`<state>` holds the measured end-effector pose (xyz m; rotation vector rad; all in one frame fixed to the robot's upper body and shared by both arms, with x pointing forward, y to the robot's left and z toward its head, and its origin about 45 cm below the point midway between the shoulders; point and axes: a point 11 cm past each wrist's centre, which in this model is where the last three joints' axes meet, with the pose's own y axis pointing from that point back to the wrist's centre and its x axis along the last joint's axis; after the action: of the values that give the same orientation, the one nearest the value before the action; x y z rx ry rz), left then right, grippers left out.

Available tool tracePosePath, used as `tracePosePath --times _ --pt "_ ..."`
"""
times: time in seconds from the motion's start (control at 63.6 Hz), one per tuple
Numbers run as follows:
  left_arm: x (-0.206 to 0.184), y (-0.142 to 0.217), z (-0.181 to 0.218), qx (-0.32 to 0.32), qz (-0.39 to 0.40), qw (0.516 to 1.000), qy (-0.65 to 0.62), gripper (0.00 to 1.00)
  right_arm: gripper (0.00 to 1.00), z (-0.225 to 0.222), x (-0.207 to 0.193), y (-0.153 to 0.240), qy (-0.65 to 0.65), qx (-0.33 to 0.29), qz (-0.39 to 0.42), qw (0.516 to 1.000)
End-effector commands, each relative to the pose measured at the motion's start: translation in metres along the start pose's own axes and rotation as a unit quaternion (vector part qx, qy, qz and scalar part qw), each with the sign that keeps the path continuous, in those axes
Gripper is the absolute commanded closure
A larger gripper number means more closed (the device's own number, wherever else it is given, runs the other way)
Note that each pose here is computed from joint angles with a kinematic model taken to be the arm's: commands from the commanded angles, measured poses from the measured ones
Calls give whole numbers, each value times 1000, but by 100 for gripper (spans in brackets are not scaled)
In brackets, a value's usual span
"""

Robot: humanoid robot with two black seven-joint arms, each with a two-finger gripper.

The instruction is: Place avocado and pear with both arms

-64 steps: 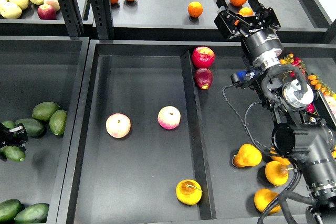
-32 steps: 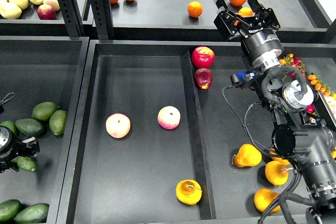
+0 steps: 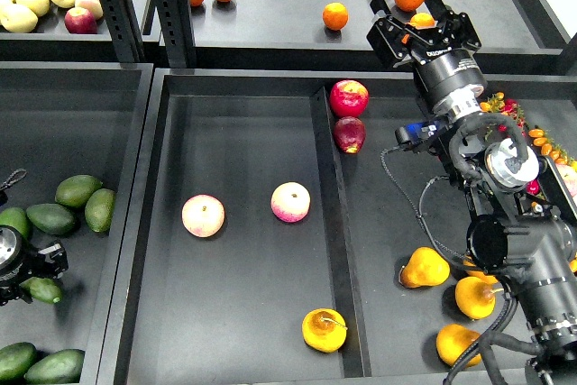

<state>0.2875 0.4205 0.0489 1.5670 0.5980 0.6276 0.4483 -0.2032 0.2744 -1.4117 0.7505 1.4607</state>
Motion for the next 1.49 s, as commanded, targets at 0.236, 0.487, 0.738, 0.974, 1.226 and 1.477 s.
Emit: tracePosePath --times 0.236,0.487,0.738,0.974,1.226,1.477 --pt "5 -2 -6 13 14 1000 -11 33 0 6 12 6 2 -7 10 1000" --pt "11 5 -2 4 20 1000 -4 2 0 6 14 8 2 -7 12 1000" --pt "25 21 6 -33 28 999 25 1 0 6 19 11 0 -6 16 1000" --pt "78 68 -25 -88 74 986 119 1 0 5 25 18 -3 -3 21 1000" --pt "83 73 -41 -164 47 958 228 1 0 4 37 29 -9 2 34 999" --pt "73 83 -7 -307 -57 878 362 1 0 9 56 44 -11 0 48 999"
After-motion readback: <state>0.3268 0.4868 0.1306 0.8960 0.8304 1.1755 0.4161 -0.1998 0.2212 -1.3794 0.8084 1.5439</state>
